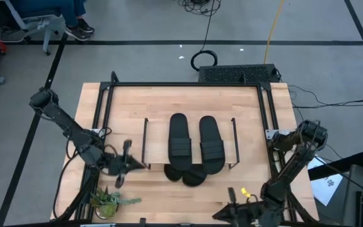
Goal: Pick and place slides into the shelf
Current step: Adjust the bottom right black slipper under the shelf
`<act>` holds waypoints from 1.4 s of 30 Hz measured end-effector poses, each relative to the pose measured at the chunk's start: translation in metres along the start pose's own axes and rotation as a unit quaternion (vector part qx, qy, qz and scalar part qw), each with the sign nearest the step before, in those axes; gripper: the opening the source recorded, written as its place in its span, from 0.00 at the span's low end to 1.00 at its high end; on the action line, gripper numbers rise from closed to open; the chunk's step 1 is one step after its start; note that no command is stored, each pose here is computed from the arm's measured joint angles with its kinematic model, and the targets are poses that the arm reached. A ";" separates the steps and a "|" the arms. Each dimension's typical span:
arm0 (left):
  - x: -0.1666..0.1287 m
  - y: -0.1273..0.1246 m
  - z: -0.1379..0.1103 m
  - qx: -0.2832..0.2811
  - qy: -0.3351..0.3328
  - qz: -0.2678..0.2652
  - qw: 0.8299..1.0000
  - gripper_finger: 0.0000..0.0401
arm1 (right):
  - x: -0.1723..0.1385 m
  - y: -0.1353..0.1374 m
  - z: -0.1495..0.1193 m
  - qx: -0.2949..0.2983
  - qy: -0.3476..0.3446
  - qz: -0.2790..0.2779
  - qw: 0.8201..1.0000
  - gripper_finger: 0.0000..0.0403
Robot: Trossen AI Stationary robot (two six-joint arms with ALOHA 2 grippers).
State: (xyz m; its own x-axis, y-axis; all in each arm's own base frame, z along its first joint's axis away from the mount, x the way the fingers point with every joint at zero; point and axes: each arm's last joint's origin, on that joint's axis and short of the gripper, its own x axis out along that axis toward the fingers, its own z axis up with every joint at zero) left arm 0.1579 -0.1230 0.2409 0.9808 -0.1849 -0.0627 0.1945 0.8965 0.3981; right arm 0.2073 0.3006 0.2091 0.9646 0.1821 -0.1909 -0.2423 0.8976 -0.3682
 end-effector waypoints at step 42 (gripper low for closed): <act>0.173 -0.105 -0.032 0.104 0.229 -0.056 0.966 0.01 | -0.084 -0.137 -0.006 -0.055 -0.114 0.076 0.989 0.00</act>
State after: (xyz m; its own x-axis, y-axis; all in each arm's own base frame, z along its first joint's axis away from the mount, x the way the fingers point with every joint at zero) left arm 0.3074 -0.2358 0.1593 0.8675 -0.0353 -0.4962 0.3389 0.7721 0.5376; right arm 0.1585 0.1601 0.2699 0.9117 0.4083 -0.0457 -0.3837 0.8064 -0.4499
